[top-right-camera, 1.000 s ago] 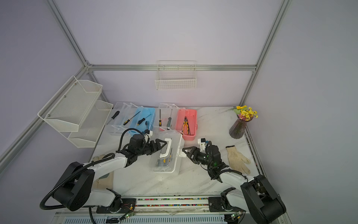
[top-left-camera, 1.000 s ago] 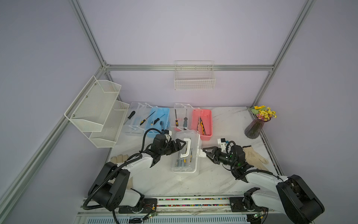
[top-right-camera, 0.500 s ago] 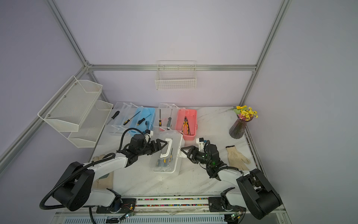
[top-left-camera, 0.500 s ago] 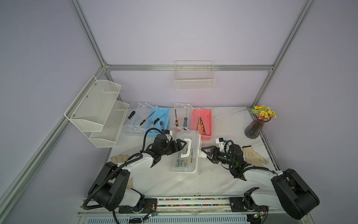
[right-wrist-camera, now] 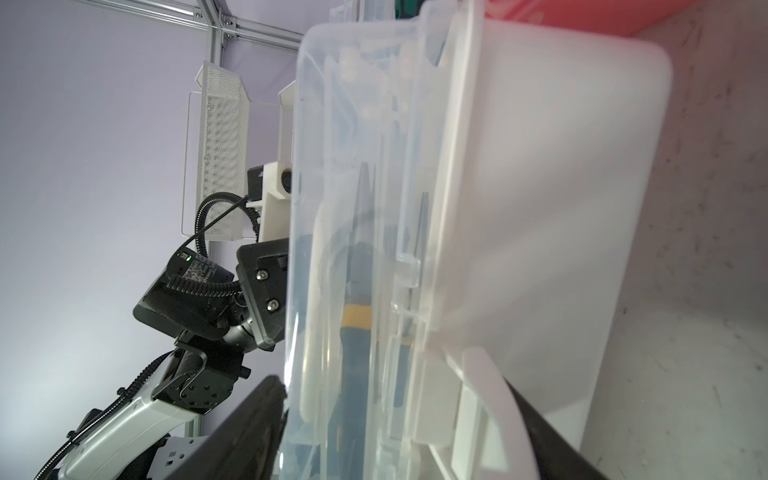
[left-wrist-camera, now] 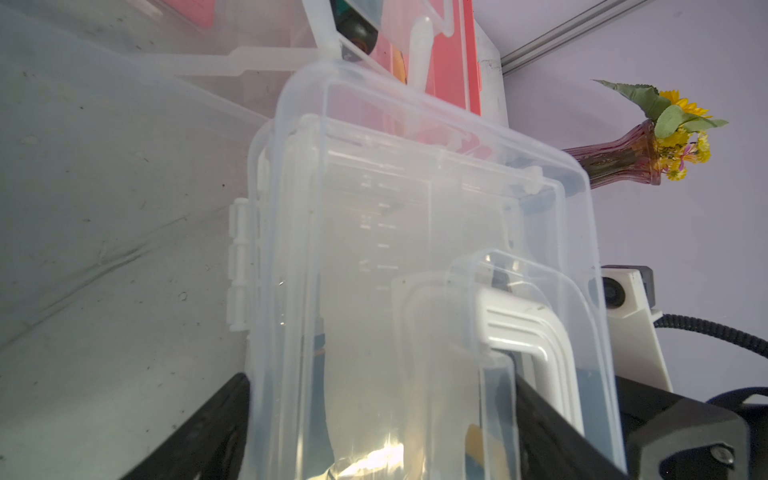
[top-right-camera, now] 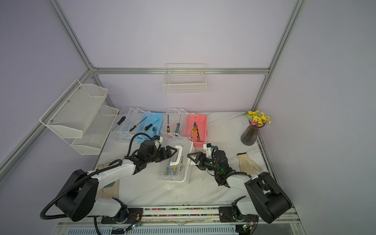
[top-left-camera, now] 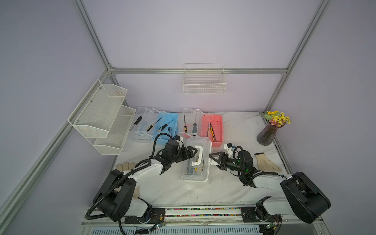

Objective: Close toolboxes
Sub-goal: Fasten the toolbox latch on the toolbox.

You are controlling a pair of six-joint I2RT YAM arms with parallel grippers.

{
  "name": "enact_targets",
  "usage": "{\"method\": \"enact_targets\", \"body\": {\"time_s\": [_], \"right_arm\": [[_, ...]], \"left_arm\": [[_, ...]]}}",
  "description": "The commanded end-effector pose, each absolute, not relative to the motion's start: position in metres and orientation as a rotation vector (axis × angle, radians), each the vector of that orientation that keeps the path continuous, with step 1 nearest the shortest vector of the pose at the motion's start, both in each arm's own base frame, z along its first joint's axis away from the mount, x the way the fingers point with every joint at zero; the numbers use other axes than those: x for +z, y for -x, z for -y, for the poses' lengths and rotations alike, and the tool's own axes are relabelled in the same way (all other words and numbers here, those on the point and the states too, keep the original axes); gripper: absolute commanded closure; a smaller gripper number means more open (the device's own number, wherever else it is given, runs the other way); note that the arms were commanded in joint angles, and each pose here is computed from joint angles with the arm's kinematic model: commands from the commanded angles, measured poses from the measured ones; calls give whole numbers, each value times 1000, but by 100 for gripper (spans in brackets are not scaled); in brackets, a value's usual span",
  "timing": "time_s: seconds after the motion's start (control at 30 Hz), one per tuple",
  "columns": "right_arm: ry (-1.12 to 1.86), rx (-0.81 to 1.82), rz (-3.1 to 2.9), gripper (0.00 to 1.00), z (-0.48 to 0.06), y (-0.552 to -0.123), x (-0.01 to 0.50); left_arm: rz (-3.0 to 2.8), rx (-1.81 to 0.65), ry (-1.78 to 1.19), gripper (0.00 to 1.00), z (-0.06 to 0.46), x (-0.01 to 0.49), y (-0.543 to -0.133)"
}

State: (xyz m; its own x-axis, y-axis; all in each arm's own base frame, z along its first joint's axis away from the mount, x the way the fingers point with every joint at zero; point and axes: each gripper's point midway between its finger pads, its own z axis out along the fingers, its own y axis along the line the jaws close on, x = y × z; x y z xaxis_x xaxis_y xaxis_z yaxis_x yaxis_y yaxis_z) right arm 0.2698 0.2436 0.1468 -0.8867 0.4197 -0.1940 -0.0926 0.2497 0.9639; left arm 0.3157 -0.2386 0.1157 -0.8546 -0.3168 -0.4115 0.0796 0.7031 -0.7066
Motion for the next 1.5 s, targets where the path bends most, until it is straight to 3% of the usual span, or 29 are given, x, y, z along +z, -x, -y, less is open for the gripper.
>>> {"method": "enact_targets", "body": {"time_s": [0.0, 0.07, 0.1, 0.13, 0.53, 1.47], "right_arm": [[-252, 1661, -2092, 22, -247, -273, 166], [-264, 1626, -2125, 21, -245, -273, 160], [-273, 1614, -2138, 21, -244, -273, 158], [-277, 1603, -2152, 21, -244, -273, 156], [-298, 1499, -2235, 21, -238, -273, 145], [-300, 1573, -2215, 23, -253, -268, 146]], "left_arm": [[-2701, -763, 304, 20, 209, 50, -275], [-2688, -748, 321, 10, 208, 56, -276], [-2672, -746, 330, 1, 209, 60, -278], [-2666, -735, 340, 0, 208, 61, -279], [-2501, -743, 361, 0, 202, 123, -287], [-2450, -732, 223, 0, 219, 153, -300]]}}
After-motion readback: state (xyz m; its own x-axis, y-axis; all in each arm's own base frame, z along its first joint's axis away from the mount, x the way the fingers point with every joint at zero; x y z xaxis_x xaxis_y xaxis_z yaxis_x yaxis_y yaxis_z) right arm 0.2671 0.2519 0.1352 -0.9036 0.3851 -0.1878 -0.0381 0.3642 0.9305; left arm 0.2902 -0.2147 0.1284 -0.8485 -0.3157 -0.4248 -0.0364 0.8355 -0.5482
